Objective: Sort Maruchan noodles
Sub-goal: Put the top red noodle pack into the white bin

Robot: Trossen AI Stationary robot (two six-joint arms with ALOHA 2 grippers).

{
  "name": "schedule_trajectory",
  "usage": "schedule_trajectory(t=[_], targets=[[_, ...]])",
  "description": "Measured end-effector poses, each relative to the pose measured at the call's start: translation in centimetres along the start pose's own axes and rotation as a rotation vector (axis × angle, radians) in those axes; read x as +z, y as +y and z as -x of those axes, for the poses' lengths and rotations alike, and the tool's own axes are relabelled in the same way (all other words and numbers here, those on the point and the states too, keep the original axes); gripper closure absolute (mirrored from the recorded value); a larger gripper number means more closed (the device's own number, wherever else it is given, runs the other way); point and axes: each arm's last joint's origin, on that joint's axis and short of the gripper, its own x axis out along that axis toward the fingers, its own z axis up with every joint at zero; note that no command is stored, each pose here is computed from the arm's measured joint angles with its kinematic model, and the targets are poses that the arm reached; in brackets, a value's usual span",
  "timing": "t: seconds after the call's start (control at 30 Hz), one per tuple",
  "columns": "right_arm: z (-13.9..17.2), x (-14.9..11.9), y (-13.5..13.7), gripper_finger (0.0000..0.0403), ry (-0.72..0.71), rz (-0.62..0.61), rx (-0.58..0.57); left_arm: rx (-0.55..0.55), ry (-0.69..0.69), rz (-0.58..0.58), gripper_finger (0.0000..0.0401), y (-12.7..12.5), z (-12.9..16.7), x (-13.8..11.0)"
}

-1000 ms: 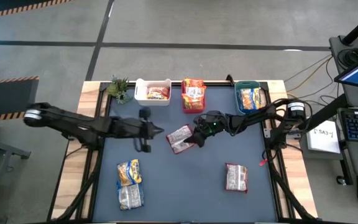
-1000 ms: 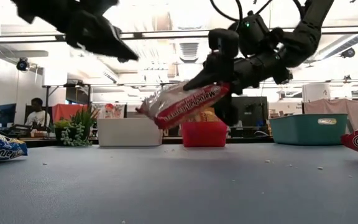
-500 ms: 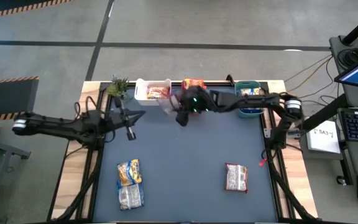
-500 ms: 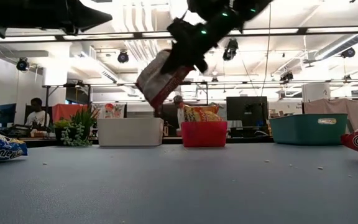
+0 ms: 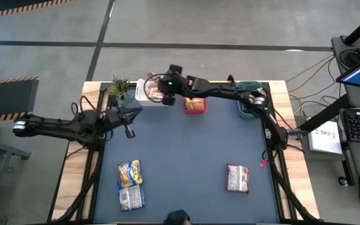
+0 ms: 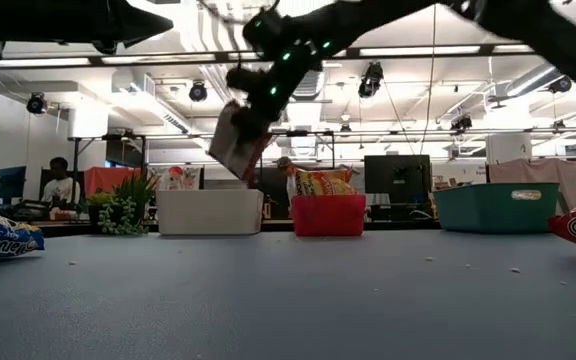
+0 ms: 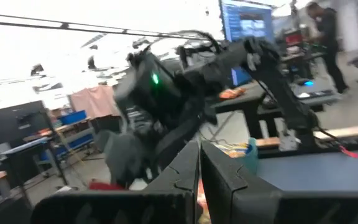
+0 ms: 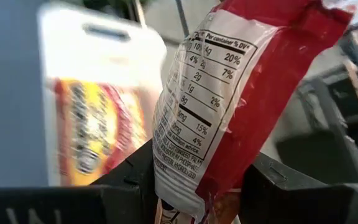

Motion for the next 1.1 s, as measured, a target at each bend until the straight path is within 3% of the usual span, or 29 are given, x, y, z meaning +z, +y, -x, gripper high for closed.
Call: schedule_trajectory(t=[0.2, 0.47, 0.87, 1.1], targets=[[-3.4, -0.2, 1.0, 0.026, 0.125, 0.097, -0.035, 0.046, -0.03, 0.022, 0.0401, 0.6, 0.6, 0.6], [-5.2, -0.2, 1.8, 0.026, 0.156, 0.125, -0.033, 0.043, -0.023, 0.025, 0.0401, 0.7, 0.8, 0.6], [-5.2, -0.7, 2.5, 0.0188, 0.199, 0.109, 0.01, 0.043, -0.024, 0.022, 0.0401, 0.7, 0.8, 0.6], [-3.9, 0.3, 4.2, 0.0173, 0.194, 0.157, 0.052, 0.043, -0.024, 0.022, 0.0401, 0.7, 0.8, 0.6]])
